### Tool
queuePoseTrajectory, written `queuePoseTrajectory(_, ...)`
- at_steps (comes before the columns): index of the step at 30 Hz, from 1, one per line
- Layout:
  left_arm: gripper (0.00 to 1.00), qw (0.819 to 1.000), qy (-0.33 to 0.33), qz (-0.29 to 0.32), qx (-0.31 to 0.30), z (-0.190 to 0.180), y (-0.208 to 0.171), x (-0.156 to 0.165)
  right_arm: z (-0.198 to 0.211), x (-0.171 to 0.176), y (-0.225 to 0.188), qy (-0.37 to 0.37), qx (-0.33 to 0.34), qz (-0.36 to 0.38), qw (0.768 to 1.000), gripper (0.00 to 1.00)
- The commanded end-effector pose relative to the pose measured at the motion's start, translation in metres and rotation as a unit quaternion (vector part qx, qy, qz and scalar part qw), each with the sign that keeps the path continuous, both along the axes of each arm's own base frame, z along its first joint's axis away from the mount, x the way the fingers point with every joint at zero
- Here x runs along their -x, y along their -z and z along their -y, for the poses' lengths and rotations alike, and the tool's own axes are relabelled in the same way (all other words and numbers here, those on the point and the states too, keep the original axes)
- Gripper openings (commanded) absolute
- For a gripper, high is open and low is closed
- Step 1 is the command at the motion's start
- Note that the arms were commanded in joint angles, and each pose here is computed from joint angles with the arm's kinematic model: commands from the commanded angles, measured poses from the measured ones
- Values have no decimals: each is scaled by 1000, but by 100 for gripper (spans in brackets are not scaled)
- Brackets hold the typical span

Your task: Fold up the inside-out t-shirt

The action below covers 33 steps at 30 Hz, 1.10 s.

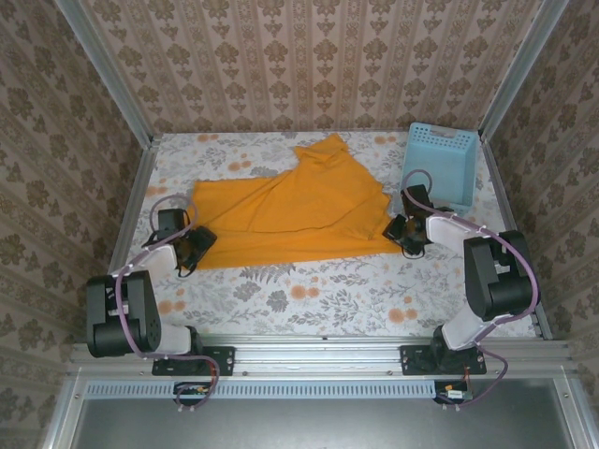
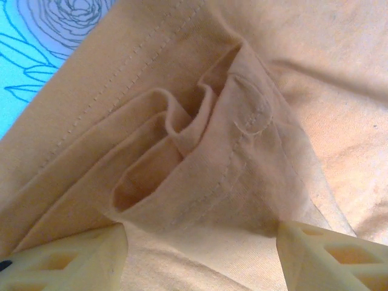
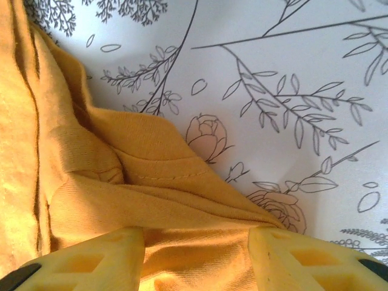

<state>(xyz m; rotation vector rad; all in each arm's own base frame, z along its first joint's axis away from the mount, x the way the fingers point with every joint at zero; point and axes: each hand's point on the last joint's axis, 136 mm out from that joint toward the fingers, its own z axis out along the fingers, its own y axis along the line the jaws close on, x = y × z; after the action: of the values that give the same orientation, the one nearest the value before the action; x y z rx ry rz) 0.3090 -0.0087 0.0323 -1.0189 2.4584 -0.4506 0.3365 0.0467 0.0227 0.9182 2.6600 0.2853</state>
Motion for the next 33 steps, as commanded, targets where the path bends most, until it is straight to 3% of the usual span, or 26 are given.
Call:
queuePoseTrajectory(1, 71, 999, -12, -32, -26, -12, 8, 22, 25, 7, -9, 14, 60, -1, 998, 52)
queuePoseTrajectory(7, 73, 998, 39, -2, -53, 9, -23, 10, 8, 6, -54, -54, 110, 42, 992, 56)
queuePoseTrajectory(12, 77, 990, 99, 45, -84, 46, -64, -19, -48, -12, -69, -126, 64, 83, 987, 61)
queuePoseTrajectory(20, 75, 987, 156, 10, -23, 102, -26, -46, -91, -42, -22, -153, 22, 23, 988, 59)
queuePoseTrajectory(26, 75, 987, 158, -28, -25, 106, 6, -21, -66, -13, 0, -115, 57, -20, 991, 58)
queuePoseTrajectory(33, 76, 989, 130, -64, -32, 89, 31, 49, -44, 54, 14, -75, 46, -47, 995, 60)
